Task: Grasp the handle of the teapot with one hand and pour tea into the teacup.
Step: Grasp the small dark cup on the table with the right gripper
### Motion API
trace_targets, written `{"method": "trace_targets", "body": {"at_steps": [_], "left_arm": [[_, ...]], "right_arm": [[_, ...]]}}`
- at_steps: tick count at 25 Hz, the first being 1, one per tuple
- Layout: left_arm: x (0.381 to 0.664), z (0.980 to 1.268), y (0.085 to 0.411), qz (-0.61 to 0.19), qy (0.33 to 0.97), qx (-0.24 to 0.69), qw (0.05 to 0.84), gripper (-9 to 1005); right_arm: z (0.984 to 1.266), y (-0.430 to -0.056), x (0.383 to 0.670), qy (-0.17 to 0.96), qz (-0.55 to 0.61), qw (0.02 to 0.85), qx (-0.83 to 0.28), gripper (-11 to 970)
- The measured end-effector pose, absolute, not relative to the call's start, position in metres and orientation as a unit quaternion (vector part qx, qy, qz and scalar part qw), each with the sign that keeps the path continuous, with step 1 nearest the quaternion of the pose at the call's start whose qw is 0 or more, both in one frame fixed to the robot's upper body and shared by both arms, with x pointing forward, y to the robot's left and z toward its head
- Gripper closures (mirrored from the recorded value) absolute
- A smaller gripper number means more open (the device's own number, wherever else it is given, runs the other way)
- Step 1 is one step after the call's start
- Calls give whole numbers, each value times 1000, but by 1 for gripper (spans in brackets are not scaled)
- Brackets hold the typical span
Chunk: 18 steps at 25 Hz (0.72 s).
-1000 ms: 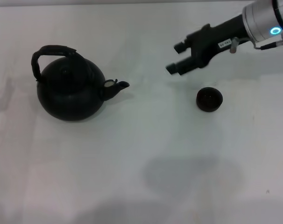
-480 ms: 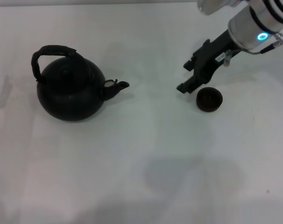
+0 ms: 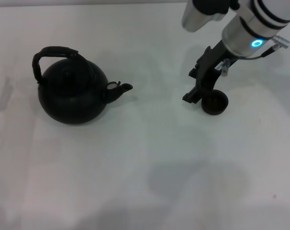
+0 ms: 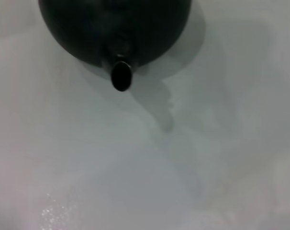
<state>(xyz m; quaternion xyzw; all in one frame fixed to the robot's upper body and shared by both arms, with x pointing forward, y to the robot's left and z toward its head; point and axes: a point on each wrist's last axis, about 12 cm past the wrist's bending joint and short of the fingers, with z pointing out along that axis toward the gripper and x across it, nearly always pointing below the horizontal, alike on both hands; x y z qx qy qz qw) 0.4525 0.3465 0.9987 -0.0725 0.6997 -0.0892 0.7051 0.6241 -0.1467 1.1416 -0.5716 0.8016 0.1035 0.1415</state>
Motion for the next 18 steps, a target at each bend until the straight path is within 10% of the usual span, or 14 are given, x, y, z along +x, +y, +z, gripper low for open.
{"method": "trace_targets", "body": {"at_steps": [18], "left_arm": [[450, 998, 349, -86, 703, -70, 703, 108]], "right_arm": [[1124, -146, 620, 809, 78, 124, -569, 144]]}}
